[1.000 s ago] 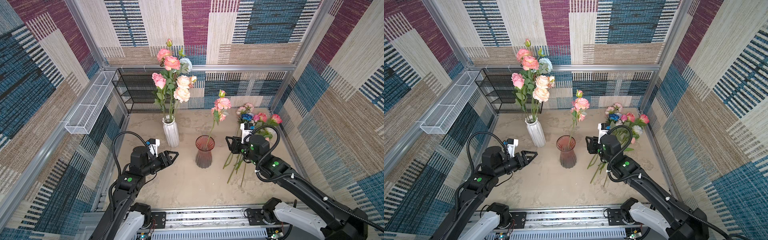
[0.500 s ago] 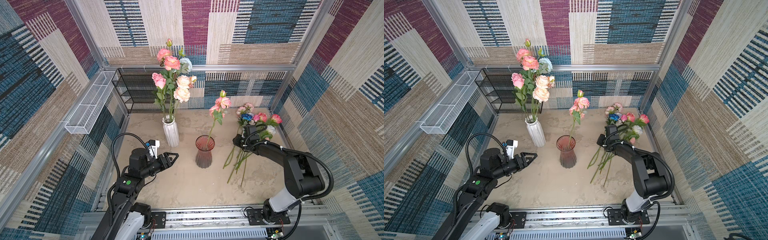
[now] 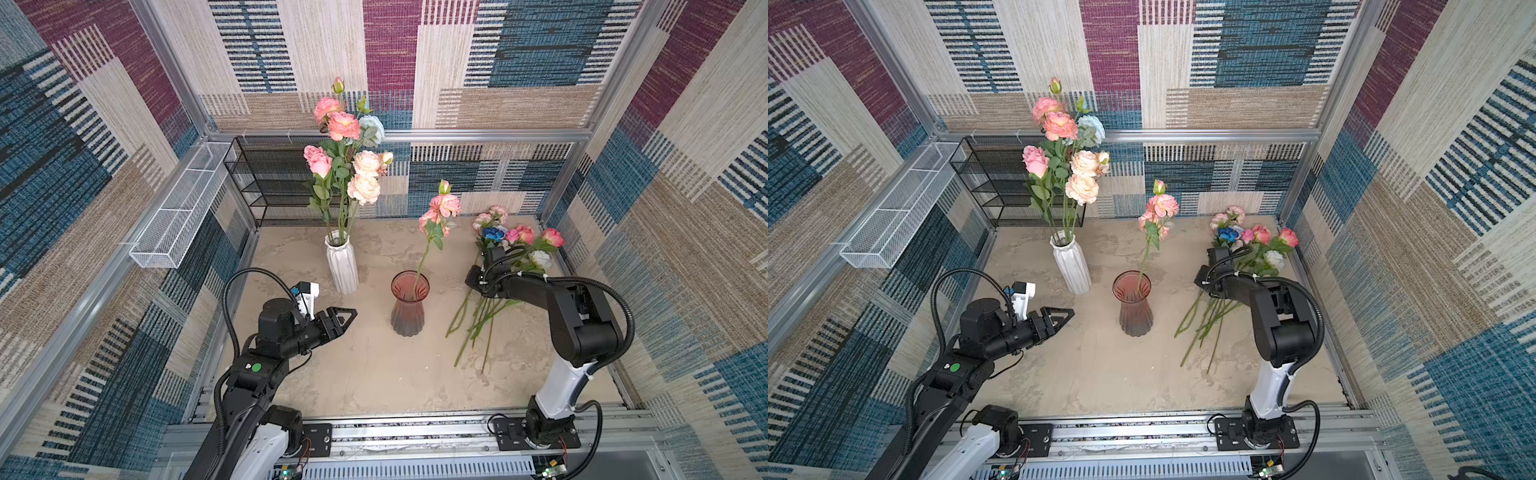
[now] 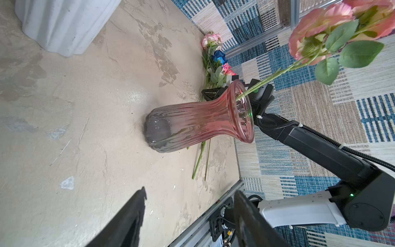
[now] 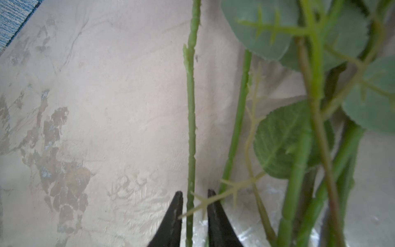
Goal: Arrange the flowers into the vase
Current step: 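Grasp a long pink rose stem from the pile and lift it with the right gripper, then pass the pink rose stem from the right gripper to the left gripper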
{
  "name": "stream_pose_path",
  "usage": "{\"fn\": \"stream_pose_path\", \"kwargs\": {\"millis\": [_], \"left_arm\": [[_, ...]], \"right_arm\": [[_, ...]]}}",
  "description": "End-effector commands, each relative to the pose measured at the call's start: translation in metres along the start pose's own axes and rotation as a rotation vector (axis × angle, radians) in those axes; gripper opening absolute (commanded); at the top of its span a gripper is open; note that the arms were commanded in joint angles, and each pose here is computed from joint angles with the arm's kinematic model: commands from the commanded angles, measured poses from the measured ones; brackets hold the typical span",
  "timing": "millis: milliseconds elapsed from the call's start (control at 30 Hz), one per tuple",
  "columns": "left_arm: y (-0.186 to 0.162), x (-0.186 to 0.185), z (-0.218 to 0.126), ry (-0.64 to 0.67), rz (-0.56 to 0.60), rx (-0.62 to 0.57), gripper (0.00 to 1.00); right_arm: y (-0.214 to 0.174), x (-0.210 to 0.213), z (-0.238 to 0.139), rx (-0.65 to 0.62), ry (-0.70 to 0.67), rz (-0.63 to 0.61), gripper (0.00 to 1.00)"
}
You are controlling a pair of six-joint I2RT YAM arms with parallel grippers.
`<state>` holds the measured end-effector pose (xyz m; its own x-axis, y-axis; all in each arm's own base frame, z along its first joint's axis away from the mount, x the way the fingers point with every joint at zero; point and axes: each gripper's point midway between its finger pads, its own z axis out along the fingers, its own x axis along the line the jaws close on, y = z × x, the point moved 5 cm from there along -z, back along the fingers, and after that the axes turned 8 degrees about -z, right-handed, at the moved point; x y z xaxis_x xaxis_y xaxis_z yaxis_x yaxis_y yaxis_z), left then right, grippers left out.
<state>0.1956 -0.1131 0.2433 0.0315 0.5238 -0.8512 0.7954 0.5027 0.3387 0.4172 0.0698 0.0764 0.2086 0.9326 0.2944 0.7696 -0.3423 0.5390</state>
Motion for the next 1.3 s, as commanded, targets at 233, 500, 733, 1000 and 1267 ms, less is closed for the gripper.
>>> {"fn": "stream_pose_path", "kwargs": {"millis": [233,500,733,1000,1267], "left_arm": [[0.000,-0.011,-0.004,-0.046,0.048,0.015,0.68],[0.003,-0.028,-0.013,-0.100,0.077,0.000,0.69],[0.007,-0.051,-0.022,-0.192,0.107,-0.016,0.69],[0.013,-0.094,-0.044,-0.344,0.181,-0.043,0.70],[0.021,-0.143,-0.072,-0.489,0.285,-0.069,0.71]], "right_arm": [[0.020,0.018,-0.031,-0.127,0.115,-0.063,0.01],[0.034,0.037,-0.130,-0.374,0.308,-0.085,0.00],[0.034,0.051,-0.235,-0.633,0.521,-0.122,0.00],[0.011,0.081,-0.349,-0.810,0.913,-0.309,0.00],[-0.023,0.158,-0.404,-0.743,1.094,-0.576,0.00]]}}
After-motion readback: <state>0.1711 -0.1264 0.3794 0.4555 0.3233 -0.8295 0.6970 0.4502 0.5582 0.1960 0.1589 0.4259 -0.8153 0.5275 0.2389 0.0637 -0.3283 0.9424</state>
